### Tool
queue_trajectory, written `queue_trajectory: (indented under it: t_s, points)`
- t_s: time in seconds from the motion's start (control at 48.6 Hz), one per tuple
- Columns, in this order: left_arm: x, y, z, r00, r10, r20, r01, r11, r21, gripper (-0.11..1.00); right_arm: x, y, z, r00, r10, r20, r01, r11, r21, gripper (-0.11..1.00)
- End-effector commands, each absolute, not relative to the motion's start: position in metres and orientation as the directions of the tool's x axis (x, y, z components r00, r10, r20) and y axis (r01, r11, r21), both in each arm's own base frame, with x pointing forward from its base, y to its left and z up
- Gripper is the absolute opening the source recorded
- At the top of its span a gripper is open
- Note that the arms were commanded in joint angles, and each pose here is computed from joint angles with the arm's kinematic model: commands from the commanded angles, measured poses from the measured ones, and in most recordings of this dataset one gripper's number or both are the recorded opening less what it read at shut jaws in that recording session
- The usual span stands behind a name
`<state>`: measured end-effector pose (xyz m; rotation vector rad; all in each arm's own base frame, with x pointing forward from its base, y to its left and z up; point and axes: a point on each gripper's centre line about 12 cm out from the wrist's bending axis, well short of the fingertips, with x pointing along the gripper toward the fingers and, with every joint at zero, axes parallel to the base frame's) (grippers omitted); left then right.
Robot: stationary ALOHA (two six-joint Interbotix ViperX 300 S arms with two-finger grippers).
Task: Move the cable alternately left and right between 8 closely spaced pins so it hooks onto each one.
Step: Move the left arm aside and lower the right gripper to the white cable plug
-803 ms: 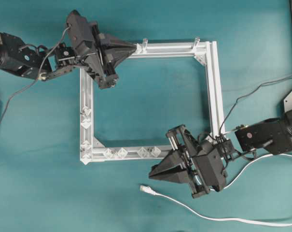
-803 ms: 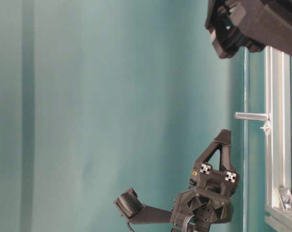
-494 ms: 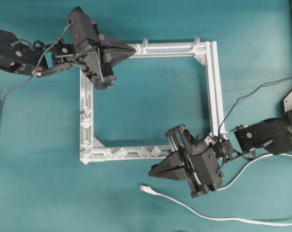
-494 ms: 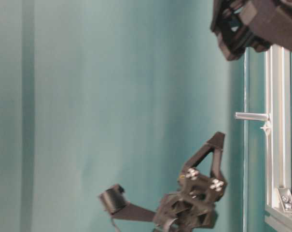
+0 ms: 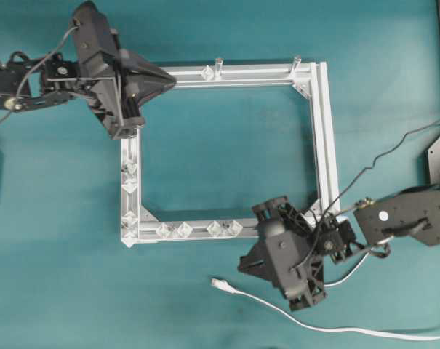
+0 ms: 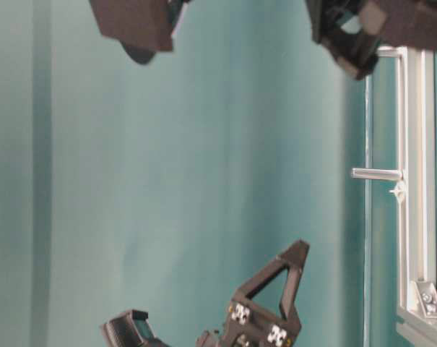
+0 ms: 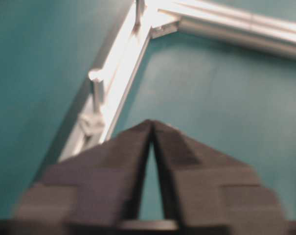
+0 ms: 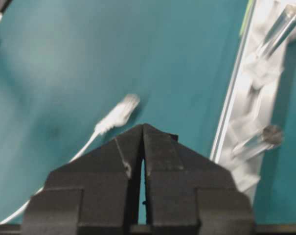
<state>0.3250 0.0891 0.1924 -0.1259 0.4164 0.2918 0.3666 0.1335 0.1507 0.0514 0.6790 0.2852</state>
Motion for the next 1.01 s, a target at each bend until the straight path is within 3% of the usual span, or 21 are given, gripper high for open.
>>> queue_trajectory:
  t_s: [0.0,0.124,0.226,0.288,0.432,0.473,0.988]
  points:
    - [0.321,0.087,0.205,0.885,0.251,-0.393,-0.297,0.953,-0.06,0.29,0.369,0.141,0.166,0.738,0.283,-0.613,-0.248,0.958,0.144,0.0]
    - [0.311,0.084,0.207,0.876,0.246,-0.414,-0.296,0.953,-0.06,0.59,0.369,0.144,0.166,0.715,0.276,-0.642,-0.232,0.96,0.155,0.0]
    - [0.301,0.08,0.206,0.871,0.239,-0.429,-0.291,0.955,-0.059,0.64,0.371,0.145,0.165,0.702,0.267,-0.66,-0.197,0.964,0.181,0.02]
    - [0.295,0.077,0.206,0.87,0.236,-0.433,-0.288,0.956,-0.059,0.64,0.373,0.145,0.164,0.695,0.263,-0.669,-0.174,0.965,0.198,0.14]
    - [0.274,0.069,0.207,0.875,0.228,-0.426,-0.278,0.959,-0.057,0.64,0.382,0.148,0.164,0.69,0.258,-0.677,-0.144,0.965,0.22,0.55]
    - [0.267,0.067,0.207,0.877,0.228,-0.422,-0.277,0.959,-0.059,0.64,0.385,0.15,0.165,0.688,0.256,-0.679,-0.139,0.965,0.223,0.63]
    - [0.195,0.046,0.202,0.9,0.213,-0.38,-0.257,0.964,-0.07,0.64,0.413,0.159,0.148,0.636,0.224,-0.739,-0.005,0.958,0.286,0.62]
